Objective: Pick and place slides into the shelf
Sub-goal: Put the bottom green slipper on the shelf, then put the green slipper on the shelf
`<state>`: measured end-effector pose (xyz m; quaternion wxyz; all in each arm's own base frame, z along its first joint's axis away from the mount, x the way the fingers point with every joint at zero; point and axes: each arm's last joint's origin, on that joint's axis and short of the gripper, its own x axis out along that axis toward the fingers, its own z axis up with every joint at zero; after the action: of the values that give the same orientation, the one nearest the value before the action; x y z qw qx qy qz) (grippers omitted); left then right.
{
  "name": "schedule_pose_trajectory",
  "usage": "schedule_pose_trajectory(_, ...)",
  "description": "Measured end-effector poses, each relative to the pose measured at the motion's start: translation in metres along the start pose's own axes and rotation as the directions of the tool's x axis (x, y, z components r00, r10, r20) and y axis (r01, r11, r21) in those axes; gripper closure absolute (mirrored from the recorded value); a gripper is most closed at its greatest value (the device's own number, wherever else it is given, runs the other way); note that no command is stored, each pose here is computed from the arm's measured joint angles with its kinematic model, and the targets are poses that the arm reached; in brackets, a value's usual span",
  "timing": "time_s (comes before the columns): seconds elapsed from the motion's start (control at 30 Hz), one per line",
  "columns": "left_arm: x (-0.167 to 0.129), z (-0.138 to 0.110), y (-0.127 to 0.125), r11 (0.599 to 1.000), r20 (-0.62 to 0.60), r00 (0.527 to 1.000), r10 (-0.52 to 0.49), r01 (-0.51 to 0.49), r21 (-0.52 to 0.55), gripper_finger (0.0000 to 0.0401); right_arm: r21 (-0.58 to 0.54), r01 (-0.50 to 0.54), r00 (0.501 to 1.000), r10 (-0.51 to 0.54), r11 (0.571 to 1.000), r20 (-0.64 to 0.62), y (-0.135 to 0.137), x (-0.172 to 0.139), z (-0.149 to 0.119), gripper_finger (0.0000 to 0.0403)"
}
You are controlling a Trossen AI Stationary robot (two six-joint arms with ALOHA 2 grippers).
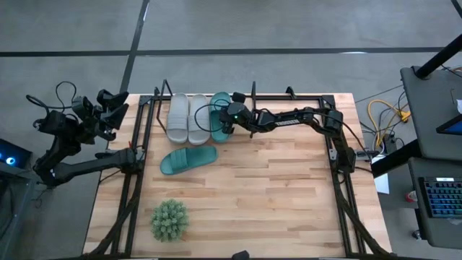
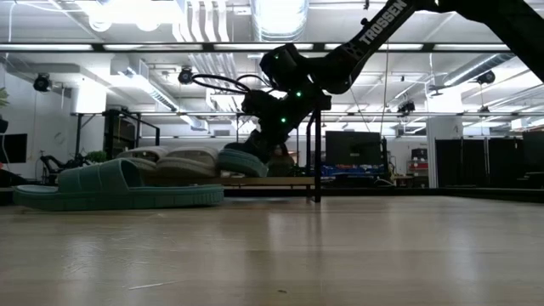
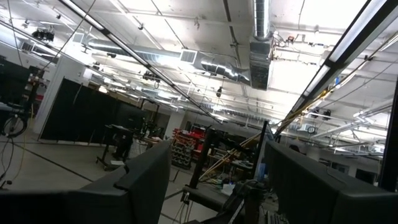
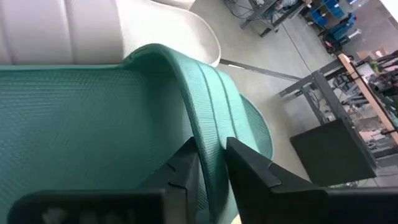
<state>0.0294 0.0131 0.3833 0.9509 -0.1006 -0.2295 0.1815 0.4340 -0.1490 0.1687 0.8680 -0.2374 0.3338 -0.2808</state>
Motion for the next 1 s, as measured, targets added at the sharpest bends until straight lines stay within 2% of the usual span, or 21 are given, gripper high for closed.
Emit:
schedule_pose_trajectory(0.27,0.0,0.0,0.0,1.0,-0.001,1.0,-0.003,0.003,0.0,0.0157,0.038,-0.046,0.997,0.048,0.998,-0.054,-0.006,-0.011,0.001,0.0297)
schedule_pose_trajectory(0.7,0.0,0.0,0.0,1.0,-0.003,1.0,-0.008,0.008,0.0,0.0157,0.061,-0.138,0.988,0.141,0.989,-0.058,-0.014,-0.028,0.016,0.0277)
schedule_pose_trajectory(0.87,0.0,0.0,0.0,1.0,-0.004,1.0,-0.011,0.011,0.0,0.0157,0.163,-0.19,0.981,0.195,0.968,-0.017,-0.021,-0.039,0.036,0.0273)
schedule_pose_trajectory(1.0,0.0,-0.001,0.0,1.0,-0.012,1.0,-0.008,0.008,0.002,0.0157,0.315,-0.26,0.965,0.253,0.913,0.065,-0.03,-0.055,0.054,0.0276)
